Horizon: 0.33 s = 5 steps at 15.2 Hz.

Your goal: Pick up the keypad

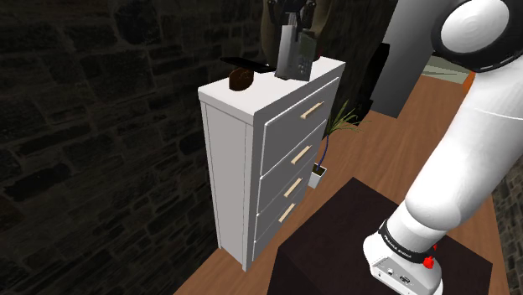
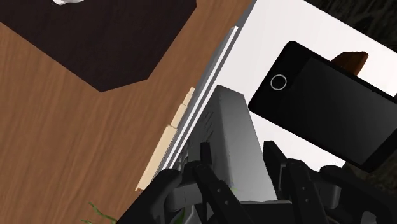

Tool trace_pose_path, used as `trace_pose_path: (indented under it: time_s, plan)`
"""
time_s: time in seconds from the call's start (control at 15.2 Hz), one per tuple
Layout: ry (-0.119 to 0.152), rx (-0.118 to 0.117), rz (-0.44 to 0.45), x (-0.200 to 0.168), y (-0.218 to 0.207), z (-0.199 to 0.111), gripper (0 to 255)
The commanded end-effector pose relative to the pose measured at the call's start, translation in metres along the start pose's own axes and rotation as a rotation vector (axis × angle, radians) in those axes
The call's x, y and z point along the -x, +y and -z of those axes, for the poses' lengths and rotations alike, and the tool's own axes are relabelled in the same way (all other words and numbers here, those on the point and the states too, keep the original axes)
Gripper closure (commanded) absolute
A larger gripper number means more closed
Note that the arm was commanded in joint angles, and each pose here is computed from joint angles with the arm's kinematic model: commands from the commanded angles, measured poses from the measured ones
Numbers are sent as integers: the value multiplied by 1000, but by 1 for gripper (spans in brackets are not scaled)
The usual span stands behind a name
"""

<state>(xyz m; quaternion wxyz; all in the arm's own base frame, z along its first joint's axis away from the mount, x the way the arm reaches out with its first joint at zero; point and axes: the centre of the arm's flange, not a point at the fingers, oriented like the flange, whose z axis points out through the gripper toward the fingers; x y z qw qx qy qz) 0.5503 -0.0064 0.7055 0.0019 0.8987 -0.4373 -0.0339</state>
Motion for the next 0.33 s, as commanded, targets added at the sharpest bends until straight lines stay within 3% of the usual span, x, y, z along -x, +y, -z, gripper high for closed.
trace_pose_path:
  time_s: [0.0, 0.26]
  plan:
    - [0, -1, 1, 0, 1, 11, 255]
    - [0, -1, 1, 1, 1, 22, 255]
